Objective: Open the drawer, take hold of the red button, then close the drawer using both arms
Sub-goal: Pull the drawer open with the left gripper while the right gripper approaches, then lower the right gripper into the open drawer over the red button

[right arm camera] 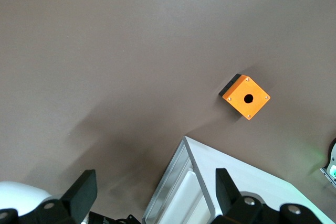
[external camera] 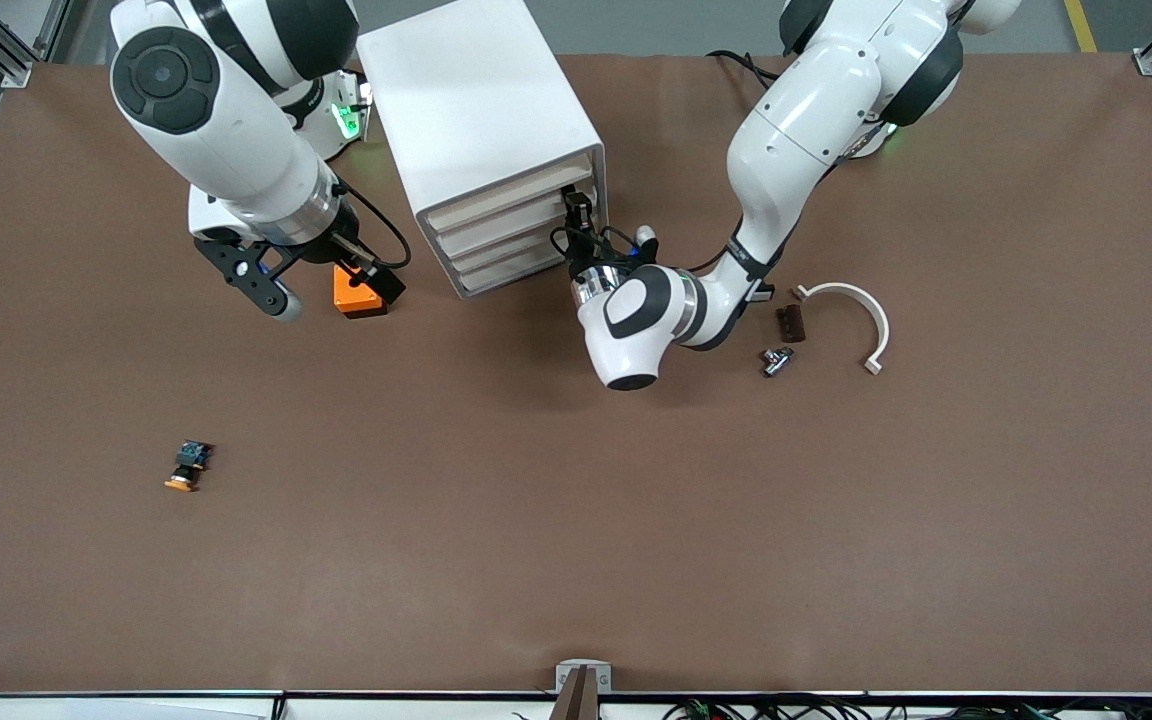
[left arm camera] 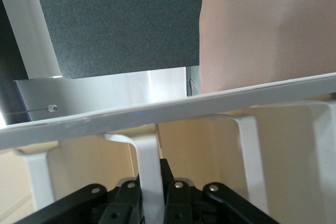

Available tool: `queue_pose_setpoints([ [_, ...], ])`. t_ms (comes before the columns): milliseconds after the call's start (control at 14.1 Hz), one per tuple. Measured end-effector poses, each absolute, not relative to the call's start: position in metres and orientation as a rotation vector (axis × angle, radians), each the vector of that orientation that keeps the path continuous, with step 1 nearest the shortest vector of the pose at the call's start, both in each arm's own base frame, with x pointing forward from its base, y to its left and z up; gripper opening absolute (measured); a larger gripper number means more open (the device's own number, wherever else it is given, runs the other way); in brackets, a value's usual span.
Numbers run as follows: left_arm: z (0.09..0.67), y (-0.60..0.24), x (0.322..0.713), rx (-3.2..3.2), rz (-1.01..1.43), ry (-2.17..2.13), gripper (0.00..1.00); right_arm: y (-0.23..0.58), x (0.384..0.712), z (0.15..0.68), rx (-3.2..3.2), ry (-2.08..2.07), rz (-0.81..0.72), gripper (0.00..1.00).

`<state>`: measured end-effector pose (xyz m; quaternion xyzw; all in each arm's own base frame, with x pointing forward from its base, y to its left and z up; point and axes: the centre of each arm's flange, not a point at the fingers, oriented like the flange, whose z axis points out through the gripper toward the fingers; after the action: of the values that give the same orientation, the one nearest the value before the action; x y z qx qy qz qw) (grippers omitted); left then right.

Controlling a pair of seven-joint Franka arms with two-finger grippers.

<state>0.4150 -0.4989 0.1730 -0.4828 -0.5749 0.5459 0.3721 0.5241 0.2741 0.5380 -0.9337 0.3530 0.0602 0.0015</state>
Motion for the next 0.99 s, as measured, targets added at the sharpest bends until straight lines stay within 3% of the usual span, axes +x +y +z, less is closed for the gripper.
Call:
queue_pose_setpoints([
  [990, 0.175, -0.419, 0.5, -1.131, 1.525, -1.628, 0.1, 0.319, 0.522, 0.522, -2.84, 1.204, 0.209, 1.0],
])
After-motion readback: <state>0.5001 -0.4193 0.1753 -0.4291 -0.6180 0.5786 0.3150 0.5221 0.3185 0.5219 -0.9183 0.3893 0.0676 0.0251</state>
